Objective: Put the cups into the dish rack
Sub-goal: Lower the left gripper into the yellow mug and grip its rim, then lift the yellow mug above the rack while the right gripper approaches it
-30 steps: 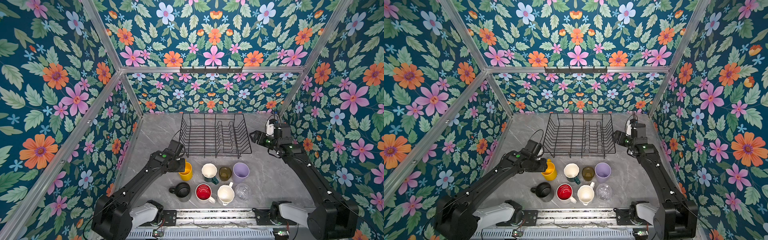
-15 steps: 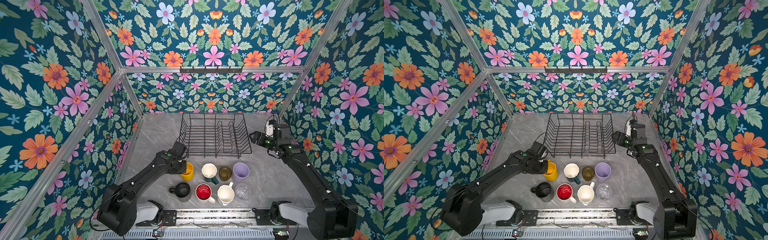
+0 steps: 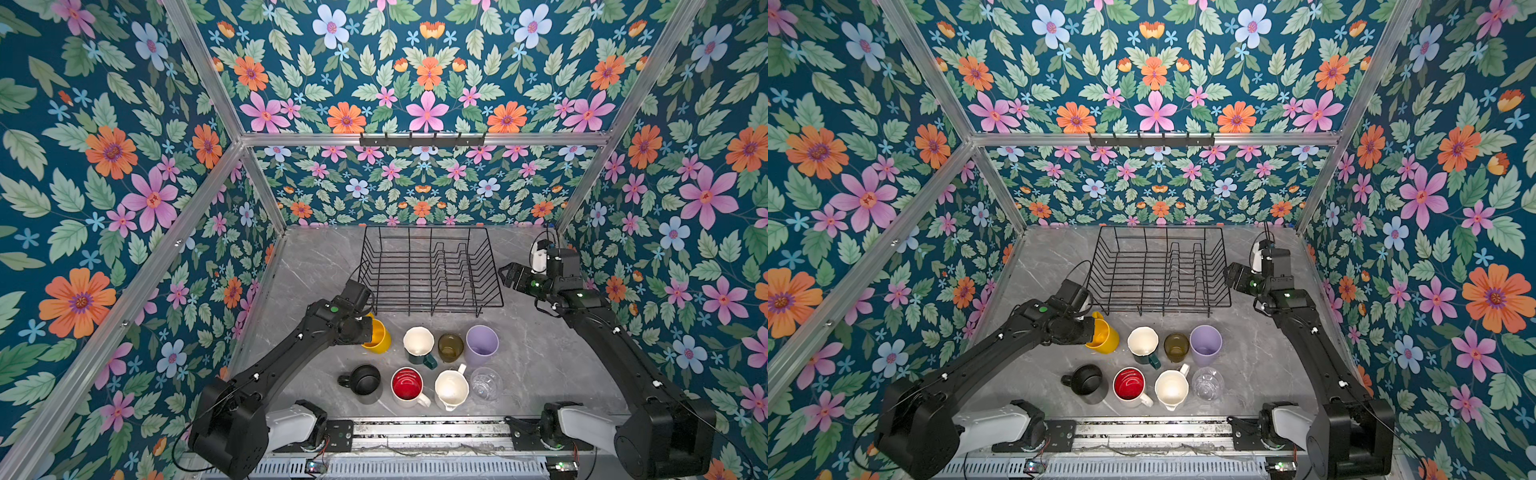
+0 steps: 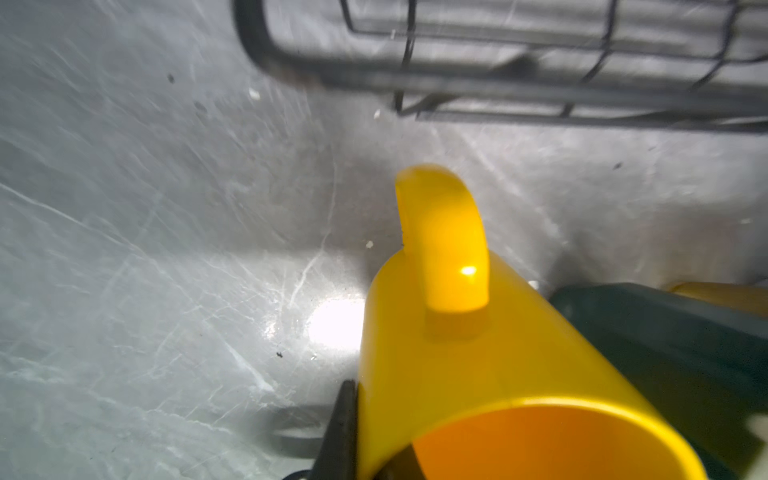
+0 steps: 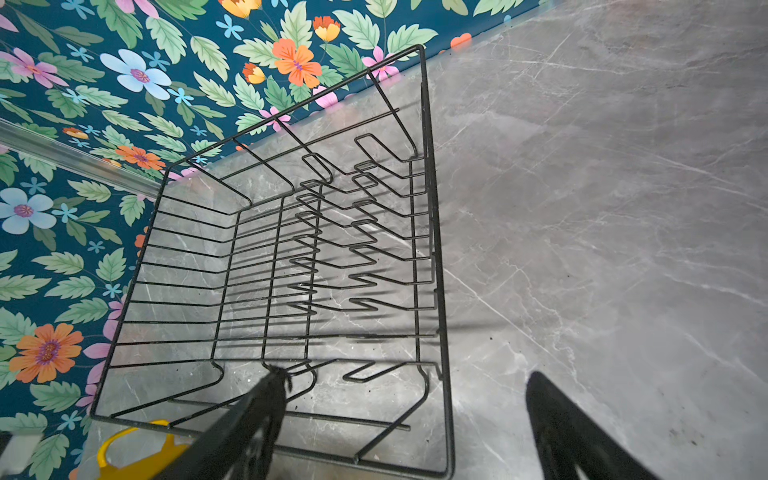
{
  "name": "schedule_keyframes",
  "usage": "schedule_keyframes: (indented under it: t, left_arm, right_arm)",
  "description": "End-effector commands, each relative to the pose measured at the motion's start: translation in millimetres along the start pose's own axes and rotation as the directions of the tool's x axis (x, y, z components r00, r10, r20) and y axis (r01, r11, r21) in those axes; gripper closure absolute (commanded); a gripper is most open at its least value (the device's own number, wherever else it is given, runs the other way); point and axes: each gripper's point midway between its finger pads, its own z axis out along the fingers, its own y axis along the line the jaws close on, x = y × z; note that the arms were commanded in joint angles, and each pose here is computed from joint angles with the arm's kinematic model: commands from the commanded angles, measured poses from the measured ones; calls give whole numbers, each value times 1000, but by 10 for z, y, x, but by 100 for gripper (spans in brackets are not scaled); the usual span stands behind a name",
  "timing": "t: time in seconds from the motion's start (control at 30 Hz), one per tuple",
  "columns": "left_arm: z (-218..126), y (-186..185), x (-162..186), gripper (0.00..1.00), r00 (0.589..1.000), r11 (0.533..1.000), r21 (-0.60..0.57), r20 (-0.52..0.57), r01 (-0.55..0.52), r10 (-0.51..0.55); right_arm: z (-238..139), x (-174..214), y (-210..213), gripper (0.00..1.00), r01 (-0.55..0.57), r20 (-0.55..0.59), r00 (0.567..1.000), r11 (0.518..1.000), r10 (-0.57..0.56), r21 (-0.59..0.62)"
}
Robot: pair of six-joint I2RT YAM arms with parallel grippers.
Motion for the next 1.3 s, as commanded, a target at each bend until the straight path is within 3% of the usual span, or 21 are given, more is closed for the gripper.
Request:
schedule_keyframes:
  t: [0.0, 0.1, 0.2, 0.43, 0.57, 0.7, 0.97, 1.03, 1.17, 1.27]
  left_arm:
    - [-242, -31, -153, 100, 996, 999, 13, 79, -32, 31]
    - [-599, -141, -390, 100, 979, 996, 57, 196, -69, 57]
    - [-970, -268, -634, 100, 933, 985, 105, 347, -137, 93]
    - [-1619, -605, -987, 100, 713, 919, 260, 701, -295, 30]
    - [-1765, -796, -1030, 100, 622, 855, 358, 781, -374, -55]
    - [-1739, -972, -1072, 100, 619, 793, 451, 776, -410, -122]
    - [-1684, -1417, -1060, 100, 686, 569, 663, 694, -488, -220]
    - [-1671, -1473, -1081, 100, 693, 534, 687, 681, -493, -237]
    - [-1670, -1634, -1120, 100, 709, 465, 702, 677, -539, -199]
    - [-1675, -1768, -1136, 100, 726, 391, 717, 669, -577, -157]
  right_arm:
    - [-56, -81, 92, 10, 13, 24, 1000, 999, -12, -33]
    - [-104, -128, 170, 10, 17, 37, 999, 998, -15, -65]
    - [-157, -164, 269, 10, 24, 47, 999, 994, -18, -110]
    - [-298, -192, 619, 10, 20, 42, 999, 956, -8, -293]
    - [-419, -173, 880, 10, 16, 22, 1000, 899, -7, -437]
    - [-577, -154, 1144, 9, 42, 29, 999, 806, -30, -590]
    - [-866, -118, 1439, 4, 77, 52, 997, 648, -58, -758]
    - [-909, -80, 1493, 2, 84, 50, 996, 610, -73, -788]
    - [-865, -44, 1546, 2, 114, 63, 992, 590, -107, -799]
    - [-861, 0, 1678, 1, 157, 82, 983, 535, -162, -830]
